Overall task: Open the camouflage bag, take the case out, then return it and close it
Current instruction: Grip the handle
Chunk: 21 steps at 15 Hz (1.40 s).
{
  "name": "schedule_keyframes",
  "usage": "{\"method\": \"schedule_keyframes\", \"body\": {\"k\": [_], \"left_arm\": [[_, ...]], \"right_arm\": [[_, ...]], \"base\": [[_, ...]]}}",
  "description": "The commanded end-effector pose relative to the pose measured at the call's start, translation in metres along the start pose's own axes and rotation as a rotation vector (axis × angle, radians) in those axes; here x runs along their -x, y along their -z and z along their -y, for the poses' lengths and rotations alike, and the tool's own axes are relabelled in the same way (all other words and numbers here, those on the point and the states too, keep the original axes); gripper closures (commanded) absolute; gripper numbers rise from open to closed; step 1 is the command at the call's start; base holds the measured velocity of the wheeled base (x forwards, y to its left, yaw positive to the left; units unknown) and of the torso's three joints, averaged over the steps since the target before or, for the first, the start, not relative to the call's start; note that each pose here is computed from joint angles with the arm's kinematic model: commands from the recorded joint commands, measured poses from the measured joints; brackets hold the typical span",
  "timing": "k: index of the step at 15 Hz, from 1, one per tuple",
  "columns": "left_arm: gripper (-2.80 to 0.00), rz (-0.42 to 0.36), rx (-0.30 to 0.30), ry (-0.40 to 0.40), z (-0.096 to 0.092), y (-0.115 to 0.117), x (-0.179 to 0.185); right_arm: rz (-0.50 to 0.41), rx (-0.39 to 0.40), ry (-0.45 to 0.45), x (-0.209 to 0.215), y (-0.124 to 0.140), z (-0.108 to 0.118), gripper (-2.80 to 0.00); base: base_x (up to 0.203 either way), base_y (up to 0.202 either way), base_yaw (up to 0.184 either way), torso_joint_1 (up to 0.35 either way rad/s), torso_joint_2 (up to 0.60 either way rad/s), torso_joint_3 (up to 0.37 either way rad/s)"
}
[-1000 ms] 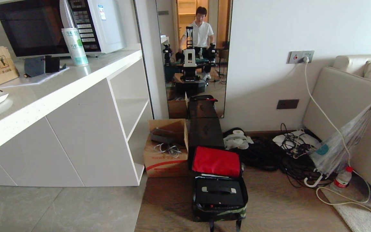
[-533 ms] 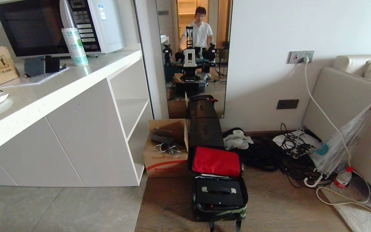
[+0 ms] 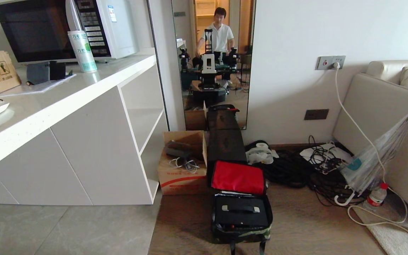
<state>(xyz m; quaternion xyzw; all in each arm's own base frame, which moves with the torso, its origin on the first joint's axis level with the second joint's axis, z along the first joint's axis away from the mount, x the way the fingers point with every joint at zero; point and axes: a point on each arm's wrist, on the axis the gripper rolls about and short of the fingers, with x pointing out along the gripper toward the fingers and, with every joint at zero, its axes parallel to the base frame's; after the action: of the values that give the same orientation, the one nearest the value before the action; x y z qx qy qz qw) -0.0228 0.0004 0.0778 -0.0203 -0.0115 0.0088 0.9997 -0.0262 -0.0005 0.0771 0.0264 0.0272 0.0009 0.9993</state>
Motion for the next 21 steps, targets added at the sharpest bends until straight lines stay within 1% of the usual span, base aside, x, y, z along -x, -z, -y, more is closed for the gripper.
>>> {"method": "schedule_keyframes", "body": {"k": [1,4,21], "left_arm": [[0.00,-0.009,0.001,-0.002,-0.0001,0.0025,-0.0006],[0.00,-0.009,0.001,0.001,-0.0001,0.0025,-0.0006],[0.00,-0.009,-0.001,-0.001,-0.0001,0.0025,-0.0006]], "right_arm": [[-0.002,0.000,0.000,-0.0001,0.0000,0.0000,0.00],[-0.002,0.000,0.000,-0.0001,0.0000,0.0000,0.00],[0.000,0.000,0.000,0.0000,0.0000,0.0000,0.00]], "base": [[0.000,0.000,0.000,0.000,0.00,0.000],[0.161,0.000,0.005,0.003,0.01,0.004],[0.000,0.000,0.000,0.000,0.00,0.000]]}}
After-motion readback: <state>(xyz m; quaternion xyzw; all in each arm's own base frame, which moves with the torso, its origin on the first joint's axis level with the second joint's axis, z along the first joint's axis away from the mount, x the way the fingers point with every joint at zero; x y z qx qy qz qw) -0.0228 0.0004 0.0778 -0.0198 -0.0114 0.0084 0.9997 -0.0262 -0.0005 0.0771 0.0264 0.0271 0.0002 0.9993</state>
